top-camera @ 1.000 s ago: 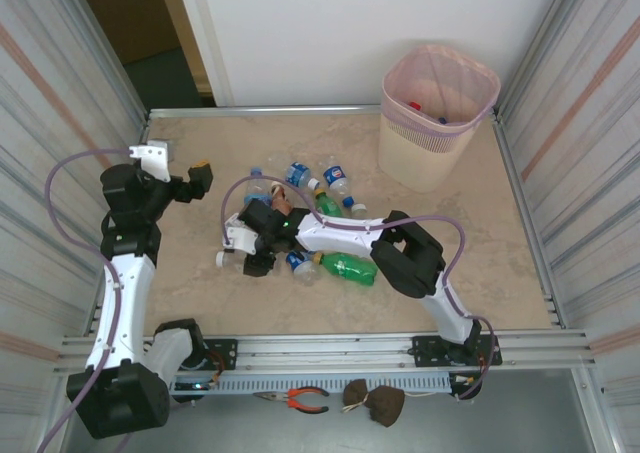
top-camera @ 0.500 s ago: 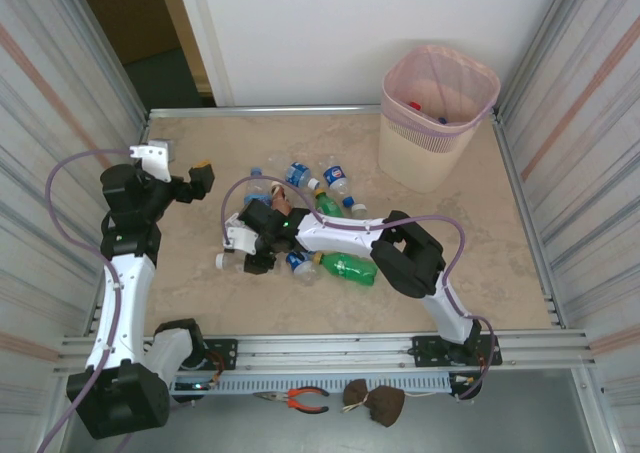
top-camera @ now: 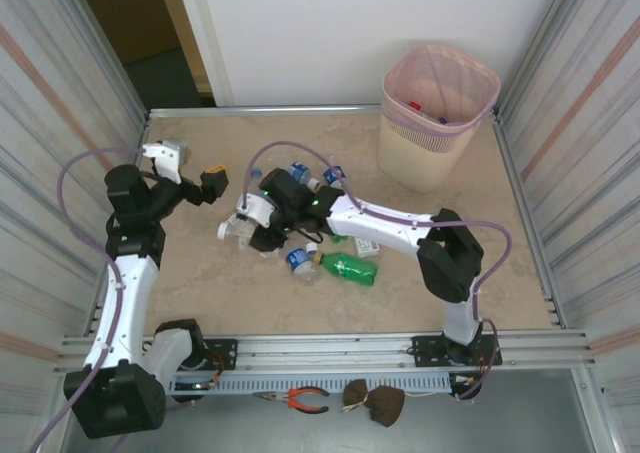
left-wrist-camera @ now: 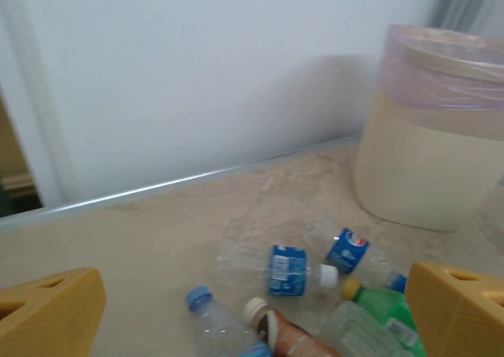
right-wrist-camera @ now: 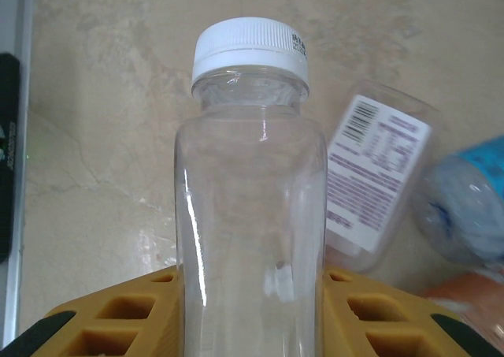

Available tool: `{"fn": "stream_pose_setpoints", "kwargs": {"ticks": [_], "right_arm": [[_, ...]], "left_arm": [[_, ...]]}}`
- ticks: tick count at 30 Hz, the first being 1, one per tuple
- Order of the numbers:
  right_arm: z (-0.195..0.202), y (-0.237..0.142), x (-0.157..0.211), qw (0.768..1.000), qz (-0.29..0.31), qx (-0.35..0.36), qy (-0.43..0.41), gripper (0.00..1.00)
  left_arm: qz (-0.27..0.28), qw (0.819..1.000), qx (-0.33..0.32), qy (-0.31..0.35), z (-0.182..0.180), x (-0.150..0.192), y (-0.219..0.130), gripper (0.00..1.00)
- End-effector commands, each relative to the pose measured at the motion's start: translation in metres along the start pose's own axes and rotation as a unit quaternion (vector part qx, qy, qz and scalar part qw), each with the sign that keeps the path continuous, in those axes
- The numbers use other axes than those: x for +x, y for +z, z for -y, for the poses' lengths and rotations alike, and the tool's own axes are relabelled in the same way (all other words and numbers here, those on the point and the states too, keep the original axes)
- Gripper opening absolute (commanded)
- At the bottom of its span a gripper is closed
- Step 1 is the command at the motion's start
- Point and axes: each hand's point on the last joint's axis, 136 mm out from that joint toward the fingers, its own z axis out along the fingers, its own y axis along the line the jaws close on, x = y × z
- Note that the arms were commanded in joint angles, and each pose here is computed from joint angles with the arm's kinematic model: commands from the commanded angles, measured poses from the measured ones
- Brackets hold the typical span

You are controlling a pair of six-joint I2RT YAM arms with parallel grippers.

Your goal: Put the plastic bottles in the bin

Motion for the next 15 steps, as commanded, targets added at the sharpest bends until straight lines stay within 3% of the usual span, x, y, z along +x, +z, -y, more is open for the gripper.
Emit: {"fn": "stream_pose_setpoints", "kwargs": {"ticks": [1, 8, 15], "right_arm": [[0.015, -0.027, 0.004, 0.997, 0.012, 0.007, 0.07, 0.35], [0.068, -0.084, 0.029, 0.98, 0.036, 0.067, 0.183, 0.35], [0.111, -0.165, 0.039, 0.95, 0.094, 0.129, 0.269, 0.37]], "left_arm": [[0.036, 0.995, 0.083, 0.035, 0.036, -0.014, -0.004, 0.99], [0.036, 0.98, 0.184, 0.069, 0.082, -0.008, -0.004, 0.99], [0.038, 0.965, 0.247, 0.083, 0.116, -0.003, -0.004, 0.99]]}}
